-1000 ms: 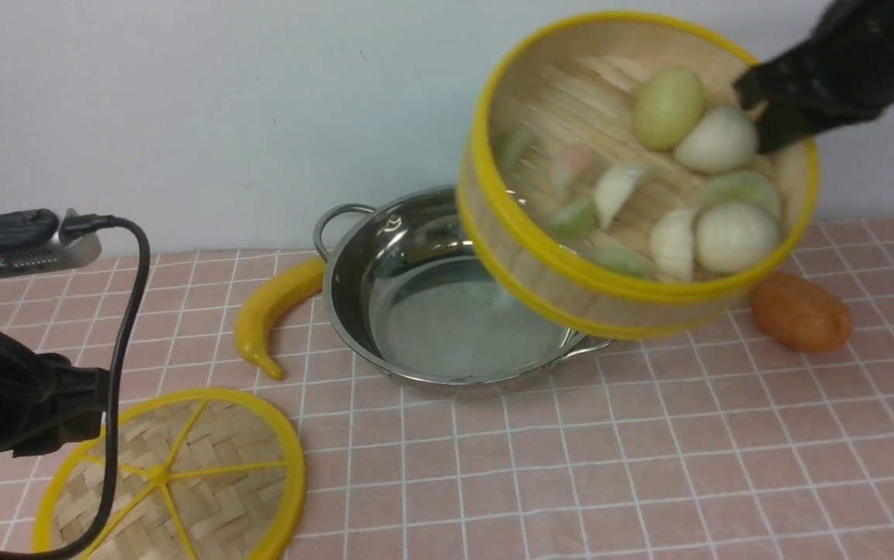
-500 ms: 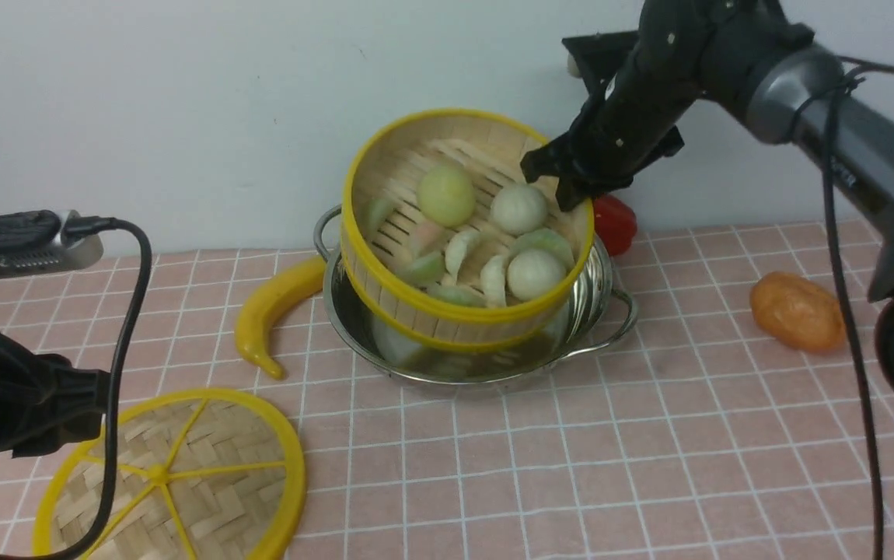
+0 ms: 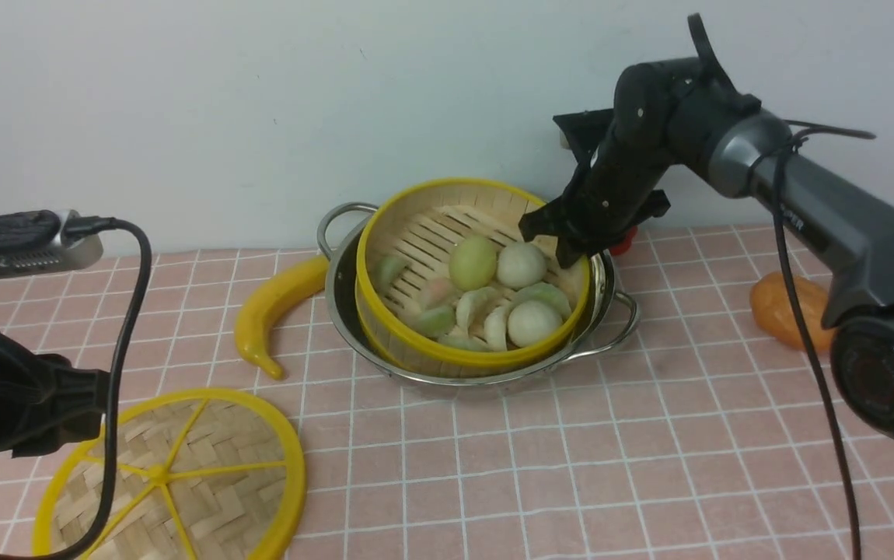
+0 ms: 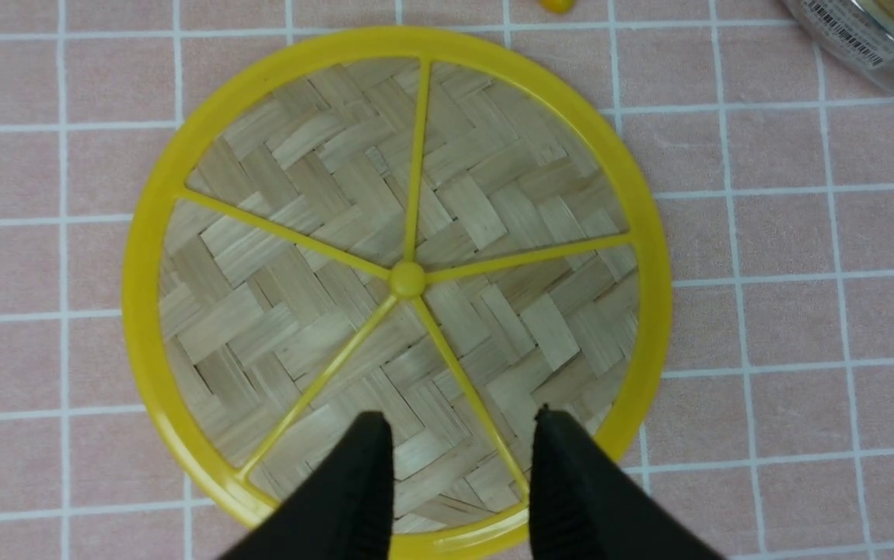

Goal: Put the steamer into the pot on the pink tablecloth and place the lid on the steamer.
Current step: 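Place the bamboo steamer basket of food into the steel pot with the right gripper, then grasp the bamboo steamer lid lying on the table by its centre knob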

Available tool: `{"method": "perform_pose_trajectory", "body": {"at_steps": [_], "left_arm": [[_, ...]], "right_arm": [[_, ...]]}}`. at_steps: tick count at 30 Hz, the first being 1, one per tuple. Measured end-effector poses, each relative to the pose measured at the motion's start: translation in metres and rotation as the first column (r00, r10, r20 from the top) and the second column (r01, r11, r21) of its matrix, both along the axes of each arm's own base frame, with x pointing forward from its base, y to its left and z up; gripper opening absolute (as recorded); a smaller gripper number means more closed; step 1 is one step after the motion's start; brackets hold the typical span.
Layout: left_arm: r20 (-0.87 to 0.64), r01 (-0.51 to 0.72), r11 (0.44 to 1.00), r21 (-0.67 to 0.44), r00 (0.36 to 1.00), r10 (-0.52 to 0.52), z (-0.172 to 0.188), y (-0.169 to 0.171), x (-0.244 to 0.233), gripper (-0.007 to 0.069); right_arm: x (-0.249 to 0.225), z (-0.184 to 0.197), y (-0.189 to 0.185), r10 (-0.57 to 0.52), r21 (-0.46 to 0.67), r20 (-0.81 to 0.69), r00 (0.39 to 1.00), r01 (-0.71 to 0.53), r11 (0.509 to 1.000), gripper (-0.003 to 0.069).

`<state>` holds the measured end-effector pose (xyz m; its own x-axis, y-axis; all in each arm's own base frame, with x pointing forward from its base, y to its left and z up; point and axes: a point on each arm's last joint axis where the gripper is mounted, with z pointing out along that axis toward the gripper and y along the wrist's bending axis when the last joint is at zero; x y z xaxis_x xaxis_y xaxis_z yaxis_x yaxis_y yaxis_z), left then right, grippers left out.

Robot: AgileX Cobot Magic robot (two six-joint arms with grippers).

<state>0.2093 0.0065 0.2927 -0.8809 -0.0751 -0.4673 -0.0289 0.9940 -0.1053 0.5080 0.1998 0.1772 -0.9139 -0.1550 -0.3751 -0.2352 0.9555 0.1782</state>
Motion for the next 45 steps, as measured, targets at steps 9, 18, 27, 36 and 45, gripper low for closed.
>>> {"method": "perform_pose_trajectory", "body": {"at_steps": [9, 18, 27, 36, 45], "left_arm": [[0.036, -0.006, 1.000, 0.004, 0.999, 0.005, 0.001, 0.001, 0.003, 0.0243], [-0.087, -0.015, 1.000, -0.022, 0.996, 0.013, -0.031, 0.002, 0.028, 0.0243], [-0.227, -0.046, 0.998, -0.043, 0.973, 0.035, -0.089, 0.004, 0.063, 0.0243], [-0.286, -0.062, 0.997, -0.039, 0.957, 0.048, -0.126, 0.006, 0.078, 0.0243], [-0.297, -0.064, 0.997, -0.038, 0.954, 0.050, -0.132, 0.007, 0.081, 0.0166]], "right_arm": [[0.000, 0.001, 0.002, -0.003, 0.019, -0.003, 1.000, 0.003, 1.000, 0.0234], [-0.009, 0.061, -0.004, -0.007, 0.040, 0.108, 0.994, 0.002, 0.999, 0.0451], [-0.065, 0.224, -0.032, -0.047, 0.137, 0.401, 0.915, -0.009, 0.991, 0.0482], [-0.158, 0.347, -0.063, -0.054, 0.204, 0.638, 0.769, -0.101, 0.974, 0.0482], [-0.191, 0.376, -0.074, -0.058, 0.209, 0.699, 0.713, -0.126, 0.970, 0.0482]]}}
